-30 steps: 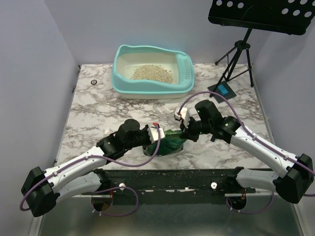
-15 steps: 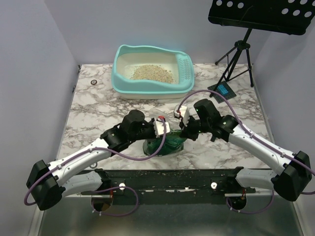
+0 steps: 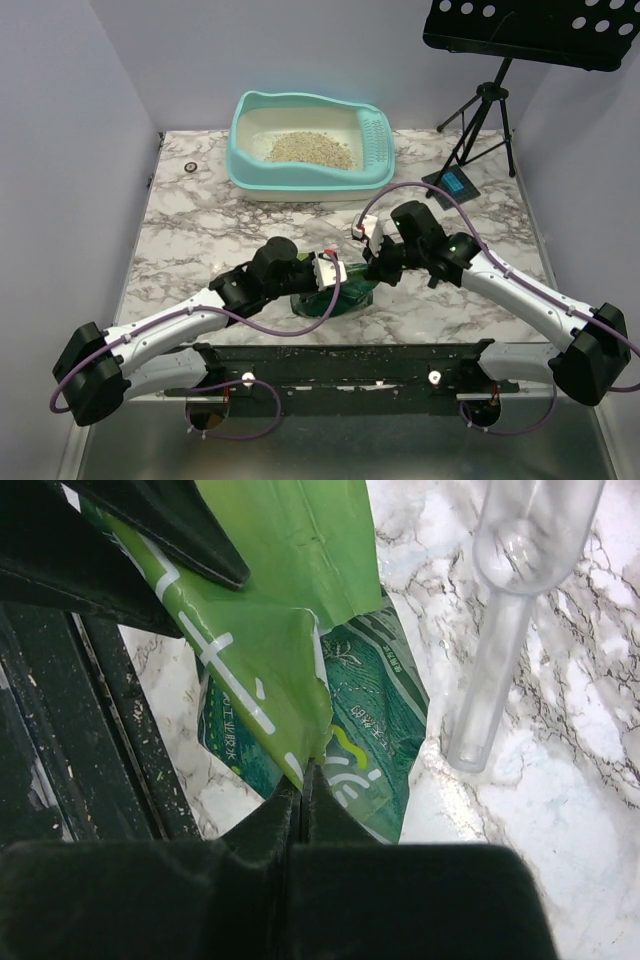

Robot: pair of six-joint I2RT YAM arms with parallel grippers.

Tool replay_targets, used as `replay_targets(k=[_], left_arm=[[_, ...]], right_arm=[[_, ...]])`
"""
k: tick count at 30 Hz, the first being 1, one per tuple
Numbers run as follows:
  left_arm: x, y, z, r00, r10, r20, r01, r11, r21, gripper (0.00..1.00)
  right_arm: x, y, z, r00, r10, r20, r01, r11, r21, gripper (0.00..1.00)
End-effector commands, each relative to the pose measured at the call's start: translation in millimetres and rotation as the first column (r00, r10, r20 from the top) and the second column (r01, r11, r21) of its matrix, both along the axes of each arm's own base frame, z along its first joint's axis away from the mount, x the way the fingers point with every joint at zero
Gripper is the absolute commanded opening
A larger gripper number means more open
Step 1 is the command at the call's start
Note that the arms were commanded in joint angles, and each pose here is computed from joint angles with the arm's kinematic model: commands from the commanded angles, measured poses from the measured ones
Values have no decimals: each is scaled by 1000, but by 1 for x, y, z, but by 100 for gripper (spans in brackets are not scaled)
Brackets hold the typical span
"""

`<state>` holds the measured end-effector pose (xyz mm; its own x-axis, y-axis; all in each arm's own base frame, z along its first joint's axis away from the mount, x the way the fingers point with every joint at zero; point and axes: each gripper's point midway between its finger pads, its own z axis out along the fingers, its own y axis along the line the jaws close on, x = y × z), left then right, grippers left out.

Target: Fill the litter box with clean litter

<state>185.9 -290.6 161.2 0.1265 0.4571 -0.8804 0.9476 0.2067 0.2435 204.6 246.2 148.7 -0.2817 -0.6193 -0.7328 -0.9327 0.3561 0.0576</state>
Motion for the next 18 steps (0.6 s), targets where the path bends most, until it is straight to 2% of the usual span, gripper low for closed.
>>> replay_targets(k=[1, 4, 8, 10, 14, 18], left_arm=[[10, 19, -30, 995, 104, -2, -104, 990, 95, 40], [27, 29, -31, 980, 186, 73, -193, 976, 102, 41], [39, 40, -37, 961, 249, 117, -264, 954, 142, 40], [44, 44, -39, 953, 273, 134, -292, 943, 159, 31], [56, 47, -33, 939, 309, 153, -333, 928, 169, 0], [54, 44, -10, 945, 296, 141, -315, 939, 141, 0]], right_arm=[[6, -5, 5, 999, -36, 17, 37, 999, -17, 0], [6, -6, 6, 999, -42, 26, 42, 999, -17, 0], [6, -7, 9, 998, -46, 32, 46, 999, -12, 0], [6, -9, 9, 998, -56, 36, 57, 998, -12, 0], [6, -11, 10, 997, -63, 40, 63, 998, -11, 0], [9, -12, 14, 995, -77, 58, 77, 997, -13, 0]])
